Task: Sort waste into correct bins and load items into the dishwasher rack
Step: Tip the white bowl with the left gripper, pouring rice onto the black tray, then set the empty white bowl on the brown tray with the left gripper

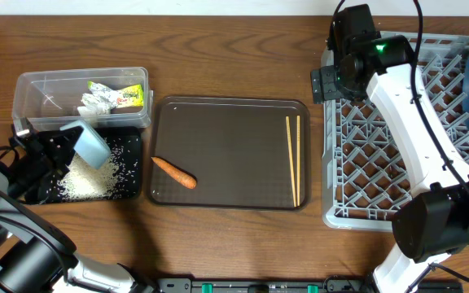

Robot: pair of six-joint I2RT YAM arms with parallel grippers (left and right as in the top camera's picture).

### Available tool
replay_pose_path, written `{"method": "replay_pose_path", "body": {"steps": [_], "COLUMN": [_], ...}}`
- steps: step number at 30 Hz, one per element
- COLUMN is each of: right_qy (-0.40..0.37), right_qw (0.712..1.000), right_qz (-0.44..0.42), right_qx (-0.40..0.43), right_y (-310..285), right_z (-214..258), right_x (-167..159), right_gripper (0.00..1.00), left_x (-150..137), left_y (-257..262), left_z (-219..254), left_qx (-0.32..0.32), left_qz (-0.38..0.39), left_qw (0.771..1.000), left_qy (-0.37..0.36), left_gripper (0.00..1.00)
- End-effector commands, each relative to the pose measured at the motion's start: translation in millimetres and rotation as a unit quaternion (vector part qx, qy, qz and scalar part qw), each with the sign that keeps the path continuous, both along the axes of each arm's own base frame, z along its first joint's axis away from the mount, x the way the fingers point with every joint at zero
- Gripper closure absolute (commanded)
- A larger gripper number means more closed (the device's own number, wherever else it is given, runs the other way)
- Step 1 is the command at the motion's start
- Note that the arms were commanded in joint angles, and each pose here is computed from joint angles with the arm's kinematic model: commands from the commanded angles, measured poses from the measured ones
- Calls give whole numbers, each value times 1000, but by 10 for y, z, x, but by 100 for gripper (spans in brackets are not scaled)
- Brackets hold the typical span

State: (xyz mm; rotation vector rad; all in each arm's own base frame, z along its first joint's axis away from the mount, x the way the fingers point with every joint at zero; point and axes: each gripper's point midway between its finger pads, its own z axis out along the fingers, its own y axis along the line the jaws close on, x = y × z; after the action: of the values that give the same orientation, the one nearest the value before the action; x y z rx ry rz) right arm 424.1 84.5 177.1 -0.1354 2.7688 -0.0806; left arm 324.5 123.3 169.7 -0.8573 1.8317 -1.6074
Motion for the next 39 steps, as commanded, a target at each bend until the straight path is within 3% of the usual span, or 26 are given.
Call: {"method": "replay_pose_path", "body": {"steps": [1,3,6,8,10,13,15,16,20,23,27,34,39], "right_qy": [-17,-16,-16,-15,-14,-12,-10,-8,-2,3,11,15,26], "right_qw": [1000,1000,1000,1000,1000,1000,1000,1000,1000,1000,1000,1000,1000], "right_qz": [-7,-7,-7,-7,-7,-7,-7,-7,-7,-7,-7,-10,-10], "right_qx": [1,1,1,1,1,0,-1,-1,-2,-4,-6,-7,-10], "right_y": [-36,-37,-38,-39,-40,-42,-45,-46,-53,-59,-73,-92,-112], "right_z": [140,138,138,137,135,130,127,124,114,105,91,86,69], "right_x": [-9,-14,-15,-15,-22,-32,-41,-49,-75,-97,-136,-149,-200], "right_gripper": [9,9,9,9,9,9,9,9,9,9,9,9,8], "left_x": [-41,-36,-73,-57,-50,-89,-57,-68,-146,-101,-136,-171,-186], "left_y": [33,16,57,69,76,87,64,49,87,32,12,-327,-684], "left_z": [-46,96,-128,55,78,-186,90,97,-342,6,-165,-20,103], "left_qx": [-20,-13,-10,-24,-24,-34,-33,-31,-16,-21,-11,13,66], "left_qz": [10,7,13,16,17,23,17,16,22,14,8,-41,-96], "left_qw": [1000,999,999,999,999,996,999,999,992,1000,999,998,993], "left_qy": [20,-39,39,-19,-28,77,-25,-25,121,-4,52,35,33], "left_gripper": [94,94,94,94,94,94,94,94,94,94,94,94,94]}}
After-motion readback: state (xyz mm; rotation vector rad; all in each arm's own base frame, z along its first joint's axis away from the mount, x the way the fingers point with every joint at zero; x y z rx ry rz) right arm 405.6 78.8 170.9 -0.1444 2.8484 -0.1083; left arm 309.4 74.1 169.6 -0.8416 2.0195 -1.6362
